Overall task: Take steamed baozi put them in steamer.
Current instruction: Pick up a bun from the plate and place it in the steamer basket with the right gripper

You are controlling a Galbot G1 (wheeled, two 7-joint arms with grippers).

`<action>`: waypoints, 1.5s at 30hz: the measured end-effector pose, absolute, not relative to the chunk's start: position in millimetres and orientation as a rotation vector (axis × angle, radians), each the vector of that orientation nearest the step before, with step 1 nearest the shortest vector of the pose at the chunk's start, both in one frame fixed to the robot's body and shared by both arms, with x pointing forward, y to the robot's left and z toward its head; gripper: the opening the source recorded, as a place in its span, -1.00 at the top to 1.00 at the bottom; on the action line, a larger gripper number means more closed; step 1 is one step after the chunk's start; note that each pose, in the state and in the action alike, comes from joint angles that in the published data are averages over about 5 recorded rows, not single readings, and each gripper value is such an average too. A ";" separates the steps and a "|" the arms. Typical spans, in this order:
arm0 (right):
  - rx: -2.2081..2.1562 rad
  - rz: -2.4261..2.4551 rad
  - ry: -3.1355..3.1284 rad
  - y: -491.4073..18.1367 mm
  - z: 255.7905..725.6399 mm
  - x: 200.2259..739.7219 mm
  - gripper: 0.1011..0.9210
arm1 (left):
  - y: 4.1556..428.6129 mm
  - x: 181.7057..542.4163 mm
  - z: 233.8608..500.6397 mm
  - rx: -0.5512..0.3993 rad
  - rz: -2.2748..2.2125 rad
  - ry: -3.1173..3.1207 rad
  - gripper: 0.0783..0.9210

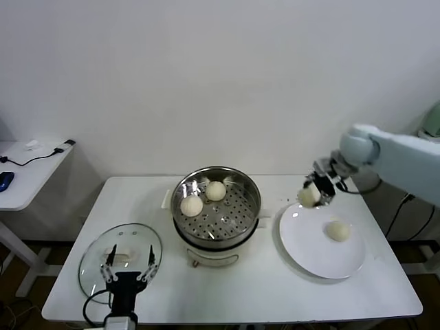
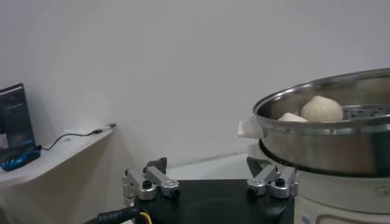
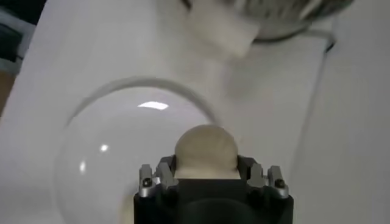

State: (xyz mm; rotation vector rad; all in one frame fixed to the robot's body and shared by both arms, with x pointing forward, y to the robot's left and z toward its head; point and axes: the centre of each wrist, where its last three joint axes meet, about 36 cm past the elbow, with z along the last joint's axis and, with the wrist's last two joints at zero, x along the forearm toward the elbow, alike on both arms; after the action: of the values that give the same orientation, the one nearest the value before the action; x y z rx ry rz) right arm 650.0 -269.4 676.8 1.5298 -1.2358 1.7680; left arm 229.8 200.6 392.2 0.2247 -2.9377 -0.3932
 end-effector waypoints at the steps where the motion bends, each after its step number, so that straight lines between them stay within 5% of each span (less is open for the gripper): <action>1: 1.563 1.809 -1.214 -255.0 685.3 649.5 -0.35 | 200.8 229.9 392.6 0.225 -0.394 -2.939 -0.77; 9: 1.814 2.085 -0.936 -150.1 705.6 636.1 -0.35 | 203.0 230.4 393.9 0.234 -0.399 -2.939 -0.77; 20: 2.060 2.237 -0.554 -65.1 653.1 619.7 -0.37 | 205.2 232.2 391.8 0.253 -0.394 -2.931 -0.77; 35: 2.219 2.232 -0.352 -14.8 591.1 614.1 -0.46 | 207.2 233.5 389.0 0.260 -0.397 -2.924 -0.77; 45: 2.273 2.215 -0.358 -11.8 588.5 622.1 -0.76 | 206.1 233.1 389.6 0.253 -0.396 -2.924 -0.77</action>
State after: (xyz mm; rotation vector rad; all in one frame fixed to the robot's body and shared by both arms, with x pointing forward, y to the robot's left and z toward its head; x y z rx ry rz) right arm 622.1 -11.8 588.5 2.2727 -0.3583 2.2148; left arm 233.1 206.1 389.6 0.2531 -2.9237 -0.3958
